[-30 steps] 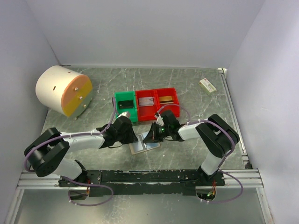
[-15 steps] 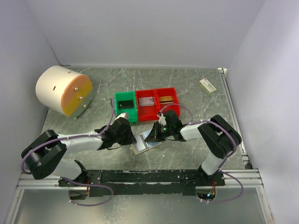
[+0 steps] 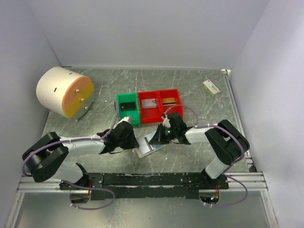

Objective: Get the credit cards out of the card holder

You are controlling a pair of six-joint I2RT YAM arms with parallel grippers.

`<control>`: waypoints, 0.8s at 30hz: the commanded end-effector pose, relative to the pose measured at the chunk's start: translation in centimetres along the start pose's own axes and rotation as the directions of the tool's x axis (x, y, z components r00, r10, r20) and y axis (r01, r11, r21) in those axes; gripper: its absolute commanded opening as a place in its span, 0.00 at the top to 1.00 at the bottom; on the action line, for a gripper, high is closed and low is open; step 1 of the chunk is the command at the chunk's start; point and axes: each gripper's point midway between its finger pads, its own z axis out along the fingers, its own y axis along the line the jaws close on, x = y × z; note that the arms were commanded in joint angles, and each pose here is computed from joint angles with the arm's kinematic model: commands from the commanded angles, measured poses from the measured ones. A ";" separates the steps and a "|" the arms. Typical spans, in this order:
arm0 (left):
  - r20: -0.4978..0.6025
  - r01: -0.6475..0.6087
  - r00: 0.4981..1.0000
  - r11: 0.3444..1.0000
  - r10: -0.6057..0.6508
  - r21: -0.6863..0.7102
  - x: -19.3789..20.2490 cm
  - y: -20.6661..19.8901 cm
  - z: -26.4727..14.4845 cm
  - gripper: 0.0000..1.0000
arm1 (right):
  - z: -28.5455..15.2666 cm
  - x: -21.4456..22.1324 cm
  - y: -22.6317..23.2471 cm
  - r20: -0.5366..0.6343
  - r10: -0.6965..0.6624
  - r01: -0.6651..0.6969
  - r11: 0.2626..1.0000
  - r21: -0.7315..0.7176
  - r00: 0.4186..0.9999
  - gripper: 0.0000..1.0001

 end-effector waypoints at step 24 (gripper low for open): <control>-0.002 -0.052 0.999 0.999 0.052 0.005 0.1 -0.7 -1.1 0.69 | -1.7 1.0 -2.9 0.065 0.057 -0.062 0.996 0.062 0.996 1.00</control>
